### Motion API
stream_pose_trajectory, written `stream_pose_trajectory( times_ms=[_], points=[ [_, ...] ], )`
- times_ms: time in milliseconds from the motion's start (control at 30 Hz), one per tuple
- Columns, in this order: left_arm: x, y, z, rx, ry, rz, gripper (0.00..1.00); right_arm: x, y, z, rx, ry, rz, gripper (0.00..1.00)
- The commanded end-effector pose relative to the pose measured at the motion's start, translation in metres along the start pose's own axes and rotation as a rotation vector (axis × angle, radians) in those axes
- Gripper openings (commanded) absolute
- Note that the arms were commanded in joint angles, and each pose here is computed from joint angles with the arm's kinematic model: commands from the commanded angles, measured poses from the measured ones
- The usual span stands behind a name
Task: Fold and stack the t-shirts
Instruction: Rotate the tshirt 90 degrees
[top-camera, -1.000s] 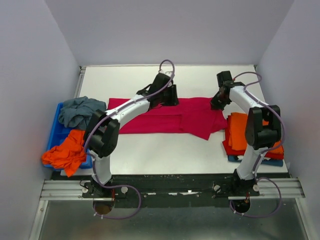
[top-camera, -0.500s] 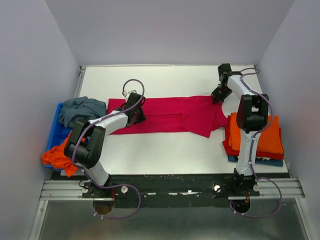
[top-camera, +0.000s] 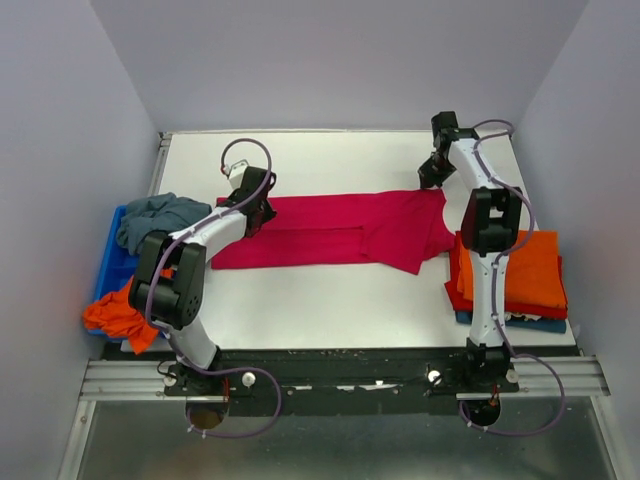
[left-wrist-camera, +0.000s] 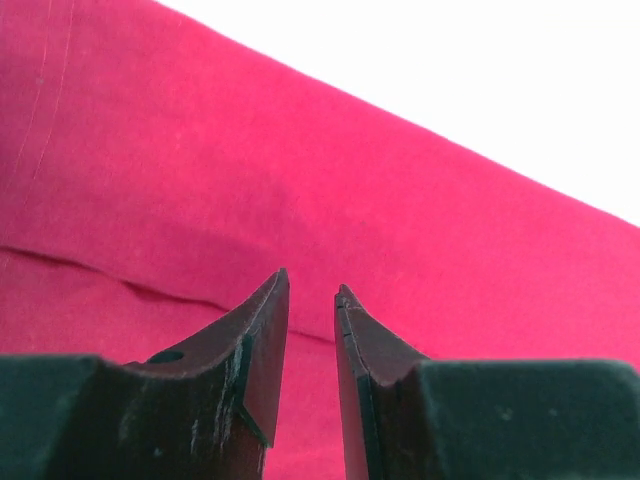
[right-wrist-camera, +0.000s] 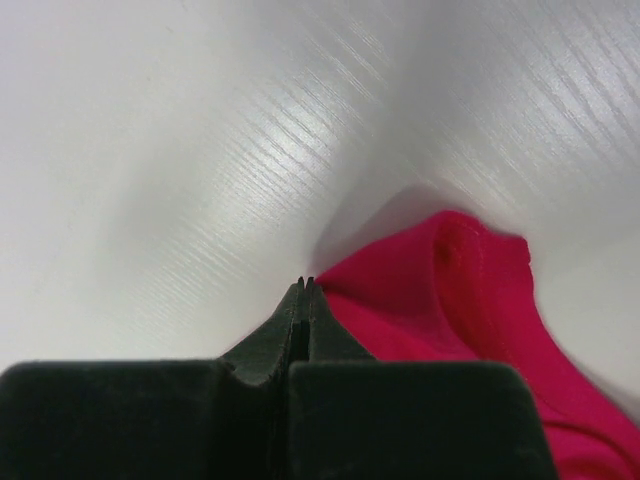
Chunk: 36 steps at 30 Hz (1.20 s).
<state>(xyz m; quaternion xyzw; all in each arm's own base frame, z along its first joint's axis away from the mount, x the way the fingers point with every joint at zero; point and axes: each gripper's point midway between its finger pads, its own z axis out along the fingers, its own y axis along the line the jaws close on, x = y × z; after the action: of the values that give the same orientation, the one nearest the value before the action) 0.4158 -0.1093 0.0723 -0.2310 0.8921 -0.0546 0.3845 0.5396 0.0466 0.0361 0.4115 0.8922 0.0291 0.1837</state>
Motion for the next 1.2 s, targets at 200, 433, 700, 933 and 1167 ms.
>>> stream_pose_trajectory(
  times_ms=[200,433,700,933,1167],
  points=[
    [-0.030,0.008,0.016,-0.056,-0.038,-0.009,0.36,-0.039,0.013,-0.070,-0.112,-0.181,-0.057,0.11],
    [-0.045,0.018,0.011,-0.062,-0.074,-0.015,0.36,-0.026,-0.033,-0.072,-0.085,-0.155,0.069,0.53],
    [-0.043,0.015,0.006,-0.028,-0.073,-0.023,0.37,-0.028,-0.041,-0.030,-0.041,-0.070,0.187,0.44],
    [-0.046,0.022,0.007,-0.041,-0.072,-0.029,0.37,-0.038,-0.032,-0.010,-0.042,-0.086,0.194,0.40],
    [-0.044,0.026,0.011,-0.047,-0.062,-0.029,0.37,-0.037,-0.025,0.002,-0.058,-0.070,0.194,0.06]
  ],
)
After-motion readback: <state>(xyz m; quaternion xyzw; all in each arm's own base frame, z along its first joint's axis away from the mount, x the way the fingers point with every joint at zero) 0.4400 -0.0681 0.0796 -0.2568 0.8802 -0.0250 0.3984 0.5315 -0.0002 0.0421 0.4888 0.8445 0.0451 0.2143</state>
